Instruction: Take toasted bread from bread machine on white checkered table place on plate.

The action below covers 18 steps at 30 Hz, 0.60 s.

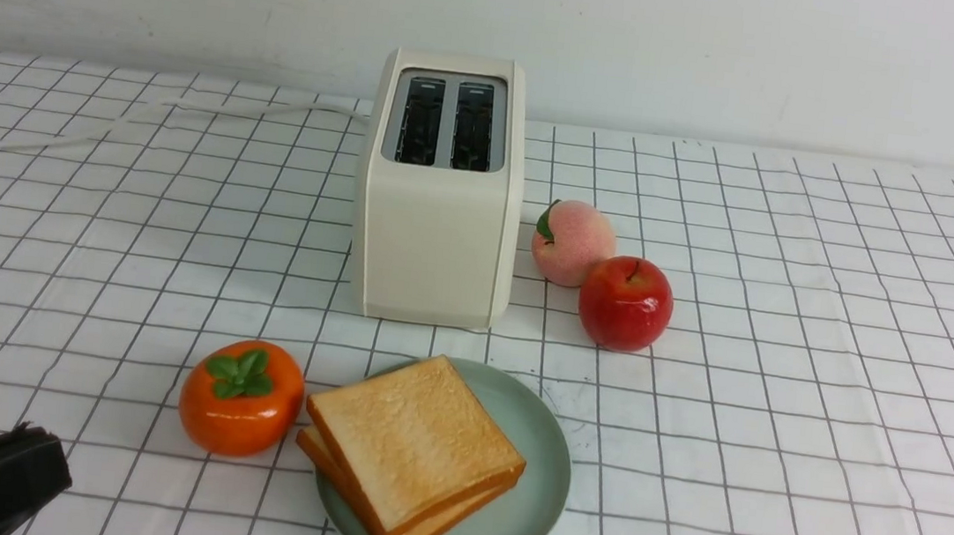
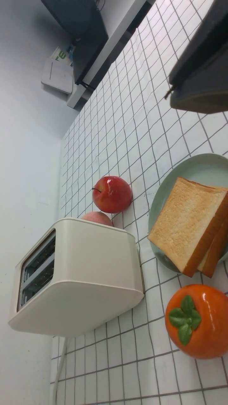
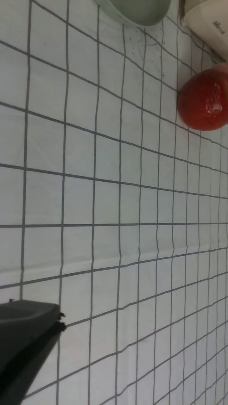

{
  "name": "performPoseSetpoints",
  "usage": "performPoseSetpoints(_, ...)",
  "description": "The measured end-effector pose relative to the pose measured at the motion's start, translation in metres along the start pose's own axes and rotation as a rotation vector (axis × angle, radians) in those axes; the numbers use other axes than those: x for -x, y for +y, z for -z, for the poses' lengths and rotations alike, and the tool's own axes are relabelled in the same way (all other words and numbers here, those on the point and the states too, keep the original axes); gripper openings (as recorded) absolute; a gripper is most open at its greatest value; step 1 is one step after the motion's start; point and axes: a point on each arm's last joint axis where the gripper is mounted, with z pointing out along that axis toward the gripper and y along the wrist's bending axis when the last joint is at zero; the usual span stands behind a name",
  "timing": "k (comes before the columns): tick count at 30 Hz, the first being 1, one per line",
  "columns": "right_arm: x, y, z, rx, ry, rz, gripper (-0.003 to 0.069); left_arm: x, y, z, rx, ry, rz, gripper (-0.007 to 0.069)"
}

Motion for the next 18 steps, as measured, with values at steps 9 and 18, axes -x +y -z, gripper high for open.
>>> performPoseSetpoints(9,0.000,0.000,0.000,0.000,0.000,0.000,-0.0010,0.000,0.000,0.000,0.003,-0.001,0.000,0.0012)
performPoseSetpoints(18,0.000,0.000,0.000,0.000,0.000,0.000,-0.0010,-0.031,0.033,0.010,0.331,-0.125,-0.009,-0.0013)
